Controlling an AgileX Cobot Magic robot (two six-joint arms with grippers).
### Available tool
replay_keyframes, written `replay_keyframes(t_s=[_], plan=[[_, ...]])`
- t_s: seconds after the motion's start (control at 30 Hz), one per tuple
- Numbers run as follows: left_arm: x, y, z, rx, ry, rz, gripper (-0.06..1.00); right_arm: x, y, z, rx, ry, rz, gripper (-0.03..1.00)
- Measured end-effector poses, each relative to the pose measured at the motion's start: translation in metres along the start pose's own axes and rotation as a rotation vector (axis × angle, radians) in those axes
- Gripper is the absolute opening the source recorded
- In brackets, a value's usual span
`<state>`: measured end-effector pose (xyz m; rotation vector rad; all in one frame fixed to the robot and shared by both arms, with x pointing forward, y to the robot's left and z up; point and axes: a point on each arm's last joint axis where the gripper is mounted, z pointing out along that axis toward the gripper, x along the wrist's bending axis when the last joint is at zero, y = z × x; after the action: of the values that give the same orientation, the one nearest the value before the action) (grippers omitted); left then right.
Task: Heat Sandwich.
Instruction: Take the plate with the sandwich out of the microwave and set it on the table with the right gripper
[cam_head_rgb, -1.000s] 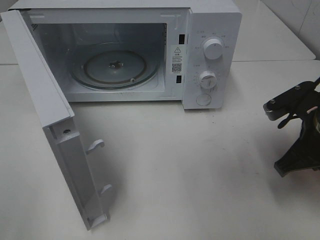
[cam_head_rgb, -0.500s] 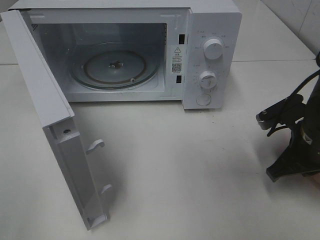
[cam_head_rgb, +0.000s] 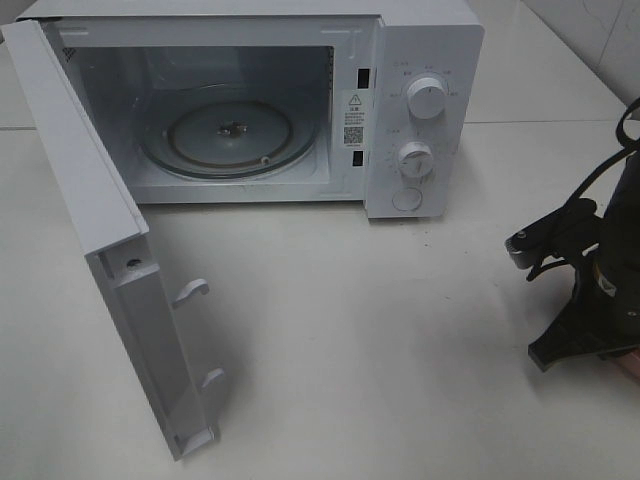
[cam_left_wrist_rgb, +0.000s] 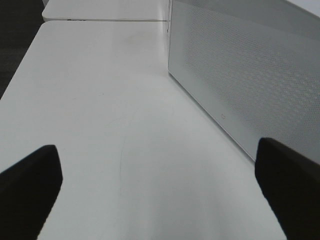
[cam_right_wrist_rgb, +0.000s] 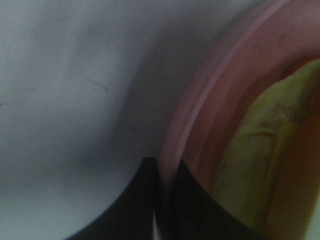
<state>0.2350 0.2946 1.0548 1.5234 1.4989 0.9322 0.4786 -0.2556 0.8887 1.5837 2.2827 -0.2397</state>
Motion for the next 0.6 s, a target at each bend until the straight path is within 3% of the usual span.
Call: replay_keyframes(t_s=[0.23, 0.6], plan=[[0.0, 0.0, 0.0, 0.0, 0.0, 0.0, 0.99, -0.001, 0.001, -0.001, 0.007, -0.007, 0.005, 0.13], [0.0, 0.0, 0.0, 0.0, 0.0, 0.0, 0.99, -0.006, 0.009, -0.013, 0.045, -0.006, 0.07, 0.56]])
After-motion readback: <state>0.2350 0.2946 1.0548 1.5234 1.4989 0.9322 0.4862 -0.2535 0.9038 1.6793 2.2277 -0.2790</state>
